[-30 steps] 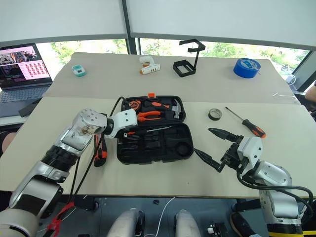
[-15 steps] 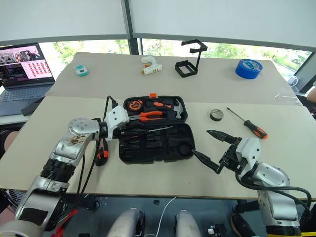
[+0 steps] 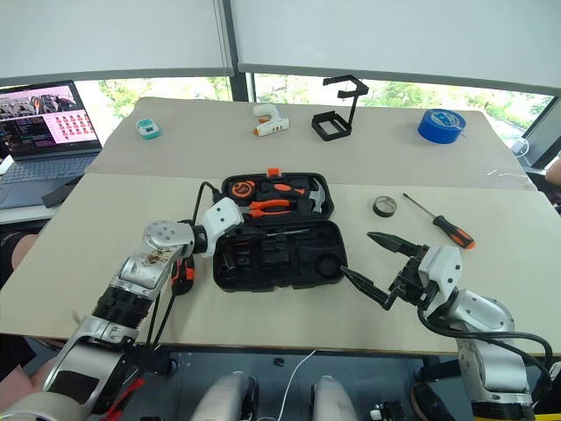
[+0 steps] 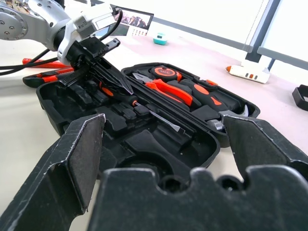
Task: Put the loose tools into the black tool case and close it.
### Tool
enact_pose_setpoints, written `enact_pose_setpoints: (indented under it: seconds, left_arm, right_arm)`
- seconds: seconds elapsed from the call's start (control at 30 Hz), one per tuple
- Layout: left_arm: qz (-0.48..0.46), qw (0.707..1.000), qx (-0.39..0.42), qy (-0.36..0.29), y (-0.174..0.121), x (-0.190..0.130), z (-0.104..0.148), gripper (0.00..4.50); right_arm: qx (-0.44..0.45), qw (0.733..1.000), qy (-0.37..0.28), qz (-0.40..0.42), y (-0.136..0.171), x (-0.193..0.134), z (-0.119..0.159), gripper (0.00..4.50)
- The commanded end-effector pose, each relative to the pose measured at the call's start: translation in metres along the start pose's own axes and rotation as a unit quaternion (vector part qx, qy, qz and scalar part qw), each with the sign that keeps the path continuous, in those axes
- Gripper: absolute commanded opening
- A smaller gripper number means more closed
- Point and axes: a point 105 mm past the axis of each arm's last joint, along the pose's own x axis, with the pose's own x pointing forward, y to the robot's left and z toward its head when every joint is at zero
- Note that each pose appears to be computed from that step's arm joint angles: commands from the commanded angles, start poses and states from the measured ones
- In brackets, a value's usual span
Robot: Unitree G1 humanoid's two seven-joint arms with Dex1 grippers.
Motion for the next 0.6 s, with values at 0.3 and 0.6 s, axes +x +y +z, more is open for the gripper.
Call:
enact_pose_setpoints:
  seconds: [0.3, 0.6]
  left_arm:
    - [0.003, 0.983, 0.011, -0.182, 0.017, -0.052, 0.044, 1.07]
    - [0.037, 0.98, -0.059, -0.185, 0.002, -0.14, 0.018, 4.35]
  right_arm:
    - [-0.002, 0.993, 0.022, -0.117, -0.035, -0.049, 0.003, 4.5]
    - [0.005, 0.969, 0.079, -0.234, -0.046, -0.122, -0.019, 4.5]
